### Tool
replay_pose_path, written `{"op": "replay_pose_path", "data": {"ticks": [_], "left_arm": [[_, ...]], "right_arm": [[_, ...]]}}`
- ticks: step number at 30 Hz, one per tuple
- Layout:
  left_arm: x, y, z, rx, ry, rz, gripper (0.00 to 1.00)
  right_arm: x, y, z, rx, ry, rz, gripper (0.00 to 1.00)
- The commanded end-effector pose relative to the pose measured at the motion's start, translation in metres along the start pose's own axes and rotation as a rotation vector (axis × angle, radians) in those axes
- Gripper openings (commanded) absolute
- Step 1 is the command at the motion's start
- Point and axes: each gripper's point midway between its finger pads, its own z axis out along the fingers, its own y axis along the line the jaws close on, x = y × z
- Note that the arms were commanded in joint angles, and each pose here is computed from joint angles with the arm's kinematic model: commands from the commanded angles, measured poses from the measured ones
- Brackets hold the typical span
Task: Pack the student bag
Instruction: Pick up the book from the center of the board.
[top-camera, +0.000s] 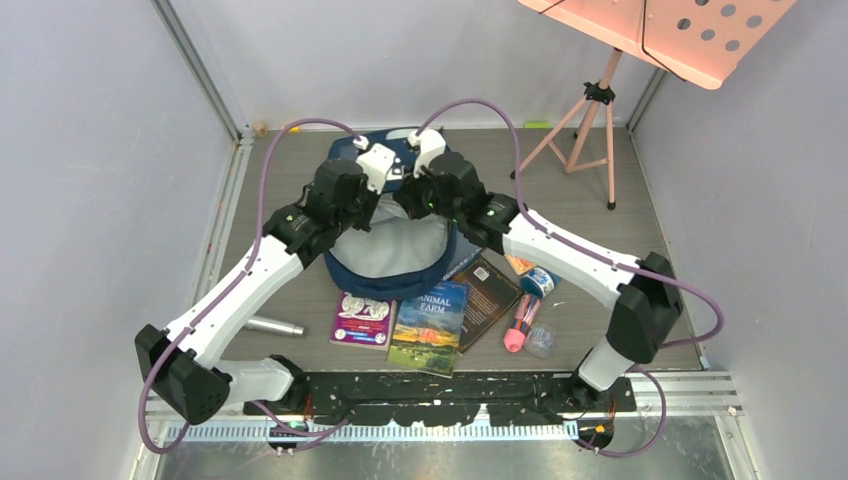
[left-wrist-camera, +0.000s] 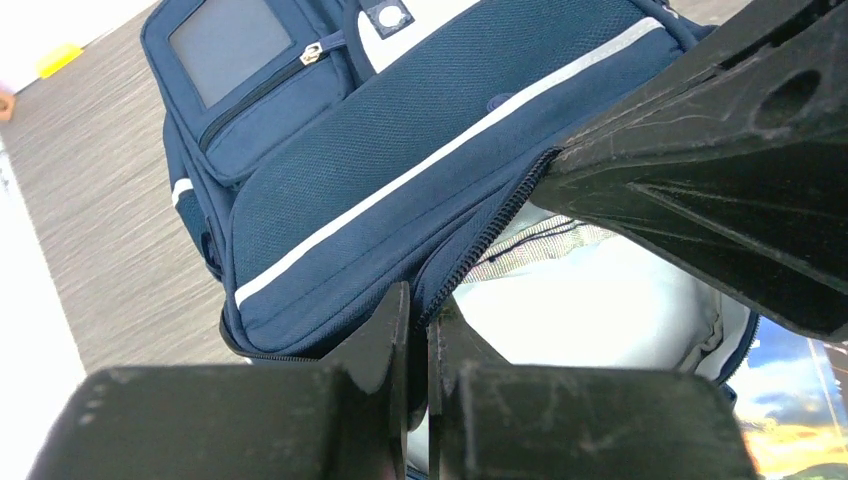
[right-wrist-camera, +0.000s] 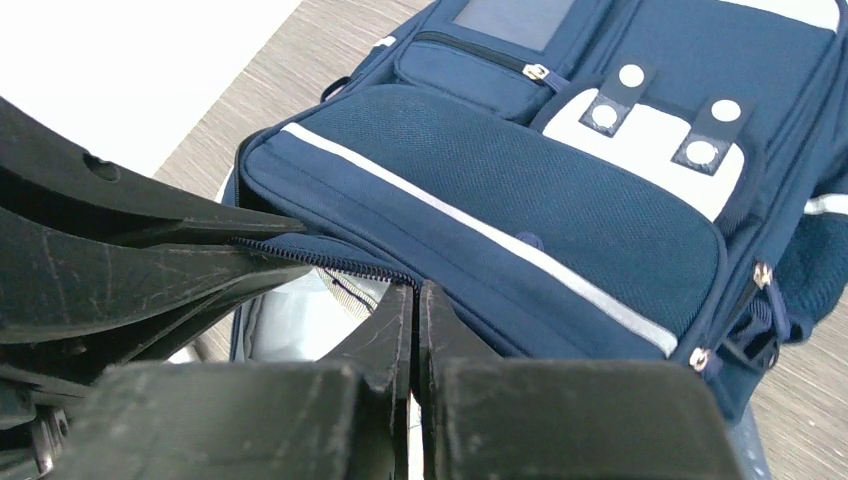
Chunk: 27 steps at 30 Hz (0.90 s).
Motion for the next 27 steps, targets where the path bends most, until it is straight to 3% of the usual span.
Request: {"op": "replay_pose_path", "data": {"ticks": [1, 5, 7, 11, 17, 21, 27], "left_arm": [[-0.018, 0.082, -0.05, -0.315, -0.081, -0.104, 0.0], [-0.014, 0.093, -0.054, -0.342, -0.087, -0.149, 0.0], [-0.012, 0.096, -0.052, -0.347, -0.081, -0.155, 0.0], [-0.009, 0.101, -0.051, -0.374, -0.069, -0.158, 0.0], [0.01, 0.101, -0.043, -0.383, -0.063, -0.191, 0.0], [0.013, 0.098, -0.043, -0.376, -0.068, -0.204, 0.0], [0.021, 0.093, -0.037, -0.352, -0.051, -0.211, 0.0]], "right_arm": [[0.001, -0.049, 0.018, 0.196, 0.035, 0.007, 0.0], [-0.006, -0.044, 0.028, 0.185, 0.043, 0.02, 0.03], [-0.011, -0.041, 0.026, 0.177, 0.045, 0.023, 0.15], [-0.017, -0.043, 0.006, 0.192, 0.056, 0.013, 0.57], [-0.009, -0.076, -0.047, 0.331, 0.08, 0.005, 0.84], [0.017, -0.109, -0.076, 0.368, 0.135, 0.078, 0.92], [0.095, -0.127, -0.083, 0.377, 0.343, 0.204, 0.9]]}}
